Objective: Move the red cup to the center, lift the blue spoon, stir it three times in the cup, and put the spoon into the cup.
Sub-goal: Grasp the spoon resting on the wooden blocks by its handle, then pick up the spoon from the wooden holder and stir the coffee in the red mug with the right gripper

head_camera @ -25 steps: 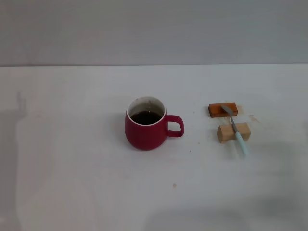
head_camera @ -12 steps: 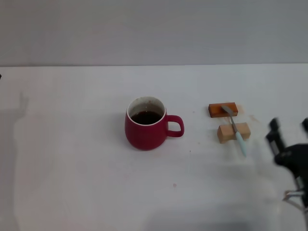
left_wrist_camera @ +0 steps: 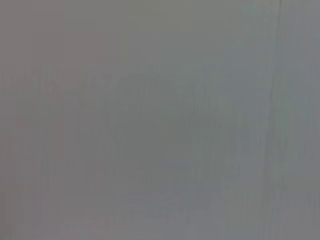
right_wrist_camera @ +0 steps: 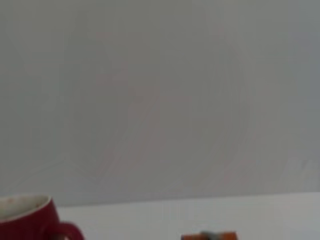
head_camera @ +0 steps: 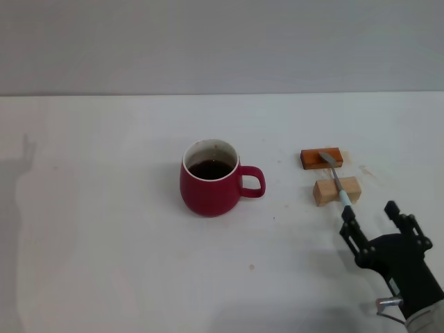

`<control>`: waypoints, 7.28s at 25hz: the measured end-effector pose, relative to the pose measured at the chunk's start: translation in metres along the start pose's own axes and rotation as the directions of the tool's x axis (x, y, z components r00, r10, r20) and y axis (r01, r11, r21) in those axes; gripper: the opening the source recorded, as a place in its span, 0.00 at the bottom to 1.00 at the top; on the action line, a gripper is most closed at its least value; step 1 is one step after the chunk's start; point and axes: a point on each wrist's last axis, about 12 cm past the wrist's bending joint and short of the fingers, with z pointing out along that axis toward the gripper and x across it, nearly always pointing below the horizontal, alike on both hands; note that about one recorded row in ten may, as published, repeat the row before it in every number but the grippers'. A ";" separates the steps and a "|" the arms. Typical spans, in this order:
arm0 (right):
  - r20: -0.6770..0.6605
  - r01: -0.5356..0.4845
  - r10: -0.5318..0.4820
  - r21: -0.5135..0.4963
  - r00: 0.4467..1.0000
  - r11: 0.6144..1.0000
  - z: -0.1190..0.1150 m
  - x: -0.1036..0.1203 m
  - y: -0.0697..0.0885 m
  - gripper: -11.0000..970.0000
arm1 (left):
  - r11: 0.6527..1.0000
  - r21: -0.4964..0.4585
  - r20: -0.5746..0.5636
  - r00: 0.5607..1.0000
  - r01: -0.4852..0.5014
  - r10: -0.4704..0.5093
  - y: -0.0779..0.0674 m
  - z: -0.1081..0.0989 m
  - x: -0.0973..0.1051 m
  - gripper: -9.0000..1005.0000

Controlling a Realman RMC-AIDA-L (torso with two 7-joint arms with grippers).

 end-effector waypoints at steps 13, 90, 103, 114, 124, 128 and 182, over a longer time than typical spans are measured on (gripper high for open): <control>-0.085 -0.057 0.053 -0.057 0.995 0.997 0.020 0.006 -0.004 0.76 | 1.000 -0.005 0.004 1.000 -0.008 0.008 0.003 -0.001 0.000 0.86; -0.110 -0.030 0.023 -0.062 0.994 0.998 0.041 0.003 -0.010 0.29 | 0.999 -0.046 0.050 0.999 0.006 -0.003 0.020 -0.022 0.002 0.86; -0.109 -0.035 0.030 -0.048 0.994 0.998 0.040 0.003 -0.011 0.25 | 0.999 -0.049 0.049 0.999 0.004 -0.001 0.021 -0.022 0.003 0.86; -0.116 -0.031 0.026 -0.046 0.993 0.998 0.041 0.004 -0.013 0.23 | 0.999 -0.050 0.050 0.999 0.006 -0.004 0.021 -0.022 0.002 0.86; -0.120 -0.029 0.023 -0.041 0.992 0.999 0.040 0.005 -0.014 0.21 | 0.999 -0.050 0.051 0.999 0.007 -0.005 0.020 -0.022 0.002 0.86; -0.121 -0.028 0.023 -0.041 0.992 0.999 0.040 0.005 -0.015 0.19 | 0.999 -0.049 0.051 0.999 0.007 -0.004 0.020 -0.022 0.002 0.86; 0.106 0.099 -0.100 0.014 0.989 0.995 0.065 -0.056 -0.014 0.15 | 1.000 -0.020 -0.023 1.000 0.005 -0.006 0.005 -0.008 0.006 0.86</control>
